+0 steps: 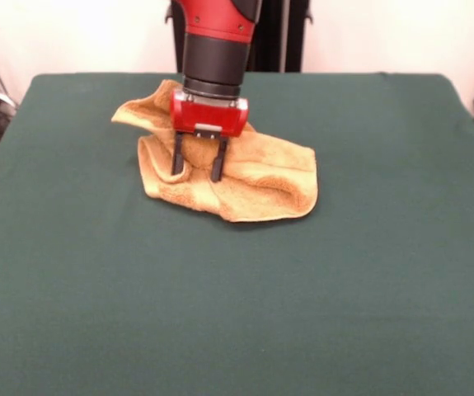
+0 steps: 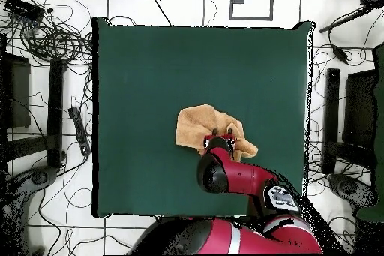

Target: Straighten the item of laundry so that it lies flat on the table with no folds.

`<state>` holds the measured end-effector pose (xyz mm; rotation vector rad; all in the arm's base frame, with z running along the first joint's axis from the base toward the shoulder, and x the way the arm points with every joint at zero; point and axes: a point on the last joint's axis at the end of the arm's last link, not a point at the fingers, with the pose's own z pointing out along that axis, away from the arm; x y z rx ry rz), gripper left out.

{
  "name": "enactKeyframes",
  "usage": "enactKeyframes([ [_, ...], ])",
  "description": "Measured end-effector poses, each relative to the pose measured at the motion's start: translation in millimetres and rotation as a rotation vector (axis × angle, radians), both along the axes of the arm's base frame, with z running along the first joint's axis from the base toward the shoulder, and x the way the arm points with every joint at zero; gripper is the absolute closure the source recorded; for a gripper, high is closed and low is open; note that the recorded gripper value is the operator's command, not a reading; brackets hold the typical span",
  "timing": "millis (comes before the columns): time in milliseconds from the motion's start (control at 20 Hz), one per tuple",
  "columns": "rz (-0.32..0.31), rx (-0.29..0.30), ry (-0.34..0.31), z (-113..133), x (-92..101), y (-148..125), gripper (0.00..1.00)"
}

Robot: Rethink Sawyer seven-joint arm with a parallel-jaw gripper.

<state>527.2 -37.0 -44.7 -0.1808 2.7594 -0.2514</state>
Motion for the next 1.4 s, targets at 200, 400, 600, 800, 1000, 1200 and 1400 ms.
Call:
enactKeyframes([
  [200, -0.007, 0.001, 0.034, 0.8, -3.3, -0.9, 0.00],
  [400, -0.008, 0.002, 0.040, 0.8, -3.9, -1.2, 0.00],
  [600, -0.008, 0.002, 0.040, 0.7, -3.9, -1.3, 0.00],
  [800, -0.008, 0.002, 0.040, 0.7, -3.9, -1.2, 0.00],
  [1000, -0.008, 0.002, 0.040, 0.6, -3.9, -1.2, 0.00],
  [1200, -0.008, 0.002, 0.040, 0.6, -3.9, -1.3, 0.00],
  [1400, -0.008, 0.002, 0.041, 0.8, -3.8, -1.3, 0.00],
])
